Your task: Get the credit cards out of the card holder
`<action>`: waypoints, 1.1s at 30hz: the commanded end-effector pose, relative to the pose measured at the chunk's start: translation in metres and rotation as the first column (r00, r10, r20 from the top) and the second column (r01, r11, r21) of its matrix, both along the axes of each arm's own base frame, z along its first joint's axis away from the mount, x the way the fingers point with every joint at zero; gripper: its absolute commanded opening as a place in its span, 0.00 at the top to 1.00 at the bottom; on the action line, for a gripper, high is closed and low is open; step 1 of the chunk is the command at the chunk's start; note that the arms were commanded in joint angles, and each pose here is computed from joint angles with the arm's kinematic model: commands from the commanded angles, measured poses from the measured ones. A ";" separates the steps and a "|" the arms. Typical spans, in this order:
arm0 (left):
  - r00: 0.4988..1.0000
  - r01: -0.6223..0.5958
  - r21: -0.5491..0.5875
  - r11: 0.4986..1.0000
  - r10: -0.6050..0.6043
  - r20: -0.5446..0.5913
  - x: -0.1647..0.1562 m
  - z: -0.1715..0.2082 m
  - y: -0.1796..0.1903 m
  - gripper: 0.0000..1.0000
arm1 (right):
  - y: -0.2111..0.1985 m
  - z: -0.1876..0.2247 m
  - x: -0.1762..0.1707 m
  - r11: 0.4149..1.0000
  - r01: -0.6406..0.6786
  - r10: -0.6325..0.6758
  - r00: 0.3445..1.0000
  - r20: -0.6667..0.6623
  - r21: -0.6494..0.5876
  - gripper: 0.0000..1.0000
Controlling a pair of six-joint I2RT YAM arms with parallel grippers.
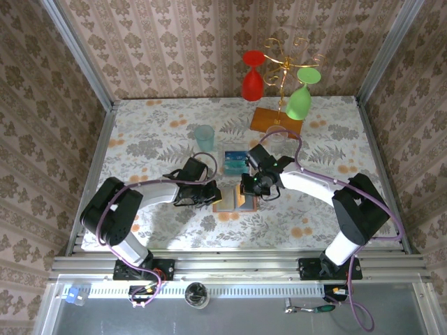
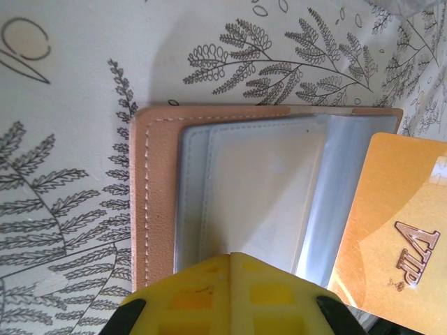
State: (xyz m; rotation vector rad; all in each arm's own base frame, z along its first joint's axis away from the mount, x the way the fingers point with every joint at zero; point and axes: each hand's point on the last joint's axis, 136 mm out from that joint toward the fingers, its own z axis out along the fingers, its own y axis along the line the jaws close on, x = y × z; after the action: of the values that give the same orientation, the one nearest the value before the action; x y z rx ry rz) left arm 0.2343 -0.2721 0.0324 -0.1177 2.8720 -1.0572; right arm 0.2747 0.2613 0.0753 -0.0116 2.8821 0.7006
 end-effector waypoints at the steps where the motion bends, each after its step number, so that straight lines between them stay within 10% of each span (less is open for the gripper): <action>1: 0.999 -0.001 -0.019 1.000 0.002 0.049 0.006 0.014 0.001 0.93 | 0.004 0.018 0.001 0.994 -0.111 0.111 0.993 0.049 -0.003 0.93; 7: 0.995 -0.019 -0.034 0.999 0.022 0.095 0.010 0.026 0.004 0.90 | -0.003 0.020 -0.001 0.929 -0.348 0.362 0.926 0.109 -0.125 0.95; 20: 0.990 -0.070 -0.027 0.997 0.073 0.117 0.005 0.029 0.026 0.88 | -0.028 0.051 0.030 0.572 -0.646 0.796 0.585 0.152 -0.506 1.00; 28: 0.989 -0.086 -0.027 0.996 0.088 0.119 0.003 0.029 0.034 0.88 | -0.026 0.053 0.030 0.312 -0.800 0.940 0.338 0.045 -0.512 1.00; 33: 0.989 -0.088 -0.026 0.996 0.091 0.113 0.003 0.028 0.036 0.88 | -0.021 0.058 0.047 0.270 -0.830 0.957 0.289 0.038 -0.487 1.00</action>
State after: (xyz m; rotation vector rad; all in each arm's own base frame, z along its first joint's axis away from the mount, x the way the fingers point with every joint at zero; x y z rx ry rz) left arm 0.2373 -0.2402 0.0590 -0.1817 2.7360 -1.0455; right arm 0.3235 0.2478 0.1303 -1.6795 2.3549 0.1256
